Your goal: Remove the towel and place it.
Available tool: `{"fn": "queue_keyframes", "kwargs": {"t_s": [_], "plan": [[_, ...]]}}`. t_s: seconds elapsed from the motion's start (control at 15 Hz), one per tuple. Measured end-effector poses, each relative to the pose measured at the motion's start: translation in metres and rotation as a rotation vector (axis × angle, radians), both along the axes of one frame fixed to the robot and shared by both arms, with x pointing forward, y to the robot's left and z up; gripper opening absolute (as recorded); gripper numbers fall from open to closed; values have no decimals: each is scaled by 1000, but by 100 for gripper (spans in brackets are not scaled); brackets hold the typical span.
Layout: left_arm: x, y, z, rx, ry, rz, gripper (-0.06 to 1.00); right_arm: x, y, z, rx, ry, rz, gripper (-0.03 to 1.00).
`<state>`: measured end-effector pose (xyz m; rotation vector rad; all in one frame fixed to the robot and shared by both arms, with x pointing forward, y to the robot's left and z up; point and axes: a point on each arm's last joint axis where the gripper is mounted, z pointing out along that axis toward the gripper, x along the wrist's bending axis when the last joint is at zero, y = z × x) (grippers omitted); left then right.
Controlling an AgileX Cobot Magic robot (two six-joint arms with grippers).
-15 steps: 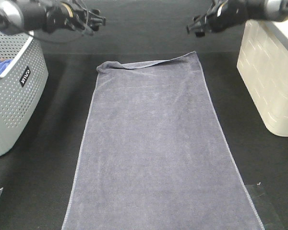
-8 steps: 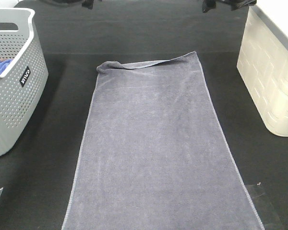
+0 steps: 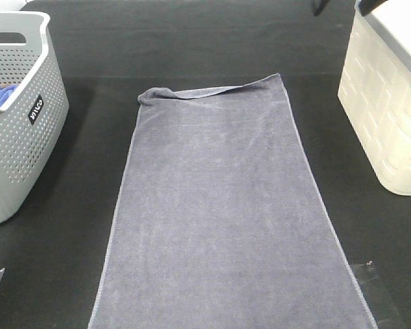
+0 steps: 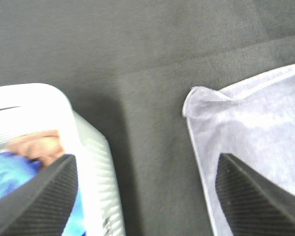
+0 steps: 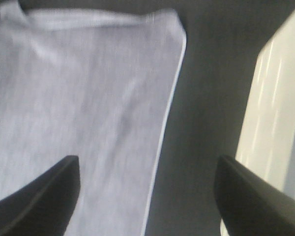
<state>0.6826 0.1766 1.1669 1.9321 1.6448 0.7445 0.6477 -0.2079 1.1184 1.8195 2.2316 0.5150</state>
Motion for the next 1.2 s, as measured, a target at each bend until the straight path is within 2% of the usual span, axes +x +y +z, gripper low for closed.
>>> {"fn": "queue_keyframes", "kwargs": {"t_s": [0.27, 0.47, 0.53, 0.73, 0.93, 1.07, 1.2], "plan": [[-46, 13, 37, -16, -20, -20, 74, -26, -5, 24, 5, -21, 1, 72], [-104, 32, 42, 0, 40, -18, 74, -65, -13, 37, 9, -18, 2, 72], [-141, 43, 34, 3, 89, -8, 74, -89, -18, 39, 8, -9, 2, 72], [-215, 67, 4, 2, 178, 29, 74, -144, -29, 35, 2, 25, 2, 72], [-282, 86, -33, -29, 237, 54, 74, -196, -40, 9, -6, 97, 3, 72], [-328, 99, -57, -65, 226, 56, 74, -232, -47, -13, -15, 144, 3, 72], [-367, 111, -75, -88, 166, 47, 74, -268, -55, -35, -21, 170, 3, 72]]}}
